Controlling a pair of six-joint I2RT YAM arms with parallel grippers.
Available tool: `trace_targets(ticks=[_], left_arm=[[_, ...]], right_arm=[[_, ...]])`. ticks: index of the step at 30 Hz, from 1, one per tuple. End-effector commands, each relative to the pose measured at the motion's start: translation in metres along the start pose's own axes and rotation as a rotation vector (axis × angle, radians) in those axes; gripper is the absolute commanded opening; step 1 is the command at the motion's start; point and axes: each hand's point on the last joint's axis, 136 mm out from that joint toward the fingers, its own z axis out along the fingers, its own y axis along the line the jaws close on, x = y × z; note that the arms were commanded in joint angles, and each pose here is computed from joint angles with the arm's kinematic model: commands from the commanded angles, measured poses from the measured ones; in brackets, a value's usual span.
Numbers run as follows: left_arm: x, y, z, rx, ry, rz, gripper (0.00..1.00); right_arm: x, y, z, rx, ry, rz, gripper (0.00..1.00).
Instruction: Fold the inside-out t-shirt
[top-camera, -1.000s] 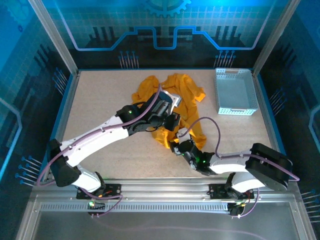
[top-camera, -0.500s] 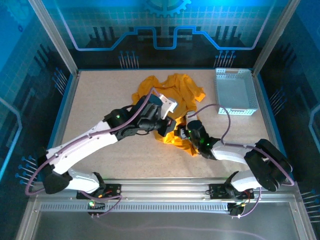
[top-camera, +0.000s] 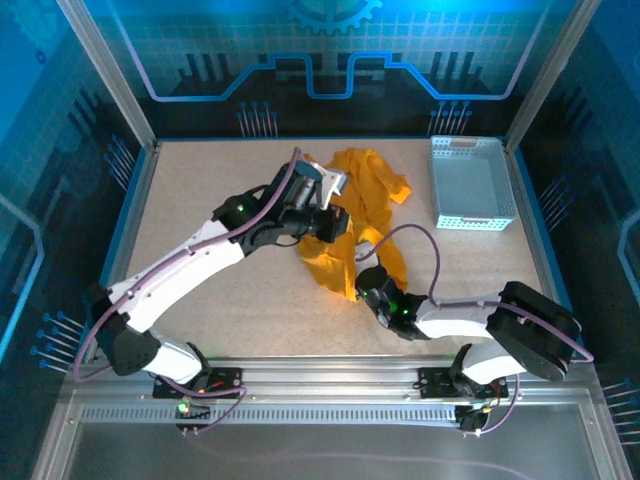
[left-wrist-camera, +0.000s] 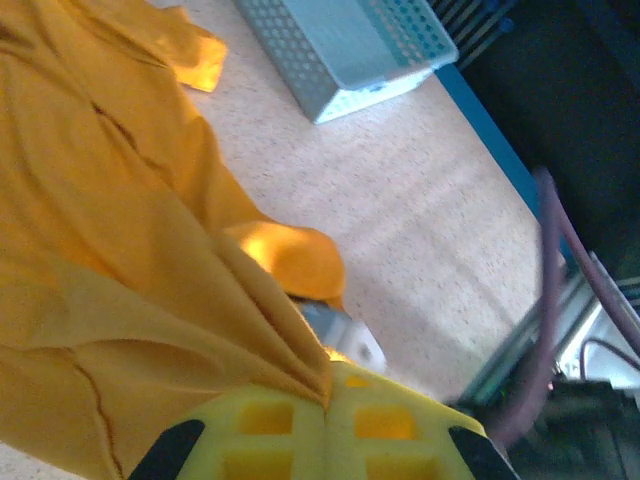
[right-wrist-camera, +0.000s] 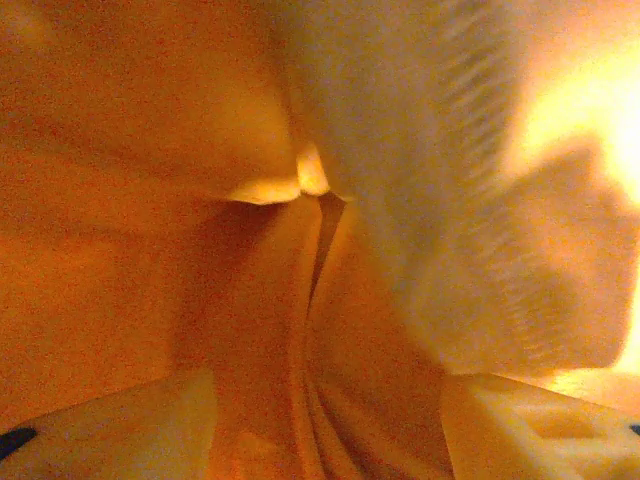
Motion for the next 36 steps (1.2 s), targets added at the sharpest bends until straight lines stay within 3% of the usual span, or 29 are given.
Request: trace_targets(ticks=[1, 6, 11, 17, 20, 23, 27, 31, 36], left_arm=[[-0.012, -0.014, -0.001, 0.059, 0.006, -0.05, 0.02], [-0.019, -0.022, 0.01, 0.087, 0.021, -0.06, 0.02], [-0.017, -0.045, 0.0, 0.199, 0.016, -0.029, 0.01], [-0.017, -0.065, -0.023, 0.267, -0.016, 0.009, 0.03], [-0.017, -0.065, -0.028, 0.265, -0.019, 0.012, 0.03], [-0.014, -0.063, -0.032, 0.264, -0.024, 0.016, 0.03], [-0.014, -0.065, -0.037, 0.274, -0.037, 0.015, 0.03], [-0.015, -0.081, -0.042, 0.342, -0.038, 0.016, 0.03], [-0.014, -0.104, -0.052, 0.387, -0.038, 0.058, 0.03]], right_arm=[[-0.005, -0.002, -0.005, 0.061, -0.057, 0.035, 0.61], [-0.006, 0.024, 0.002, 0.013, -0.037, 0.017, 0.62], [0.002, 0.012, 0.028, -0.019, 0.044, 0.132, 0.62], [-0.016, 0.011, 0.044, 0.052, 0.006, 0.011, 0.62], [-0.02, -0.008, 0.047, 0.108, -0.021, 0.065, 0.63], [-0.027, -0.028, 0.052, 0.063, -0.037, 0.186, 0.63], [-0.04, -0.033, 0.057, 0.081, -0.047, 0.142, 0.63], [-0.04, -0.039, 0.073, 0.134, -0.027, 0.136, 0.64], [-0.043, -0.059, 0.098, 0.147, -0.005, 0.253, 0.64]])
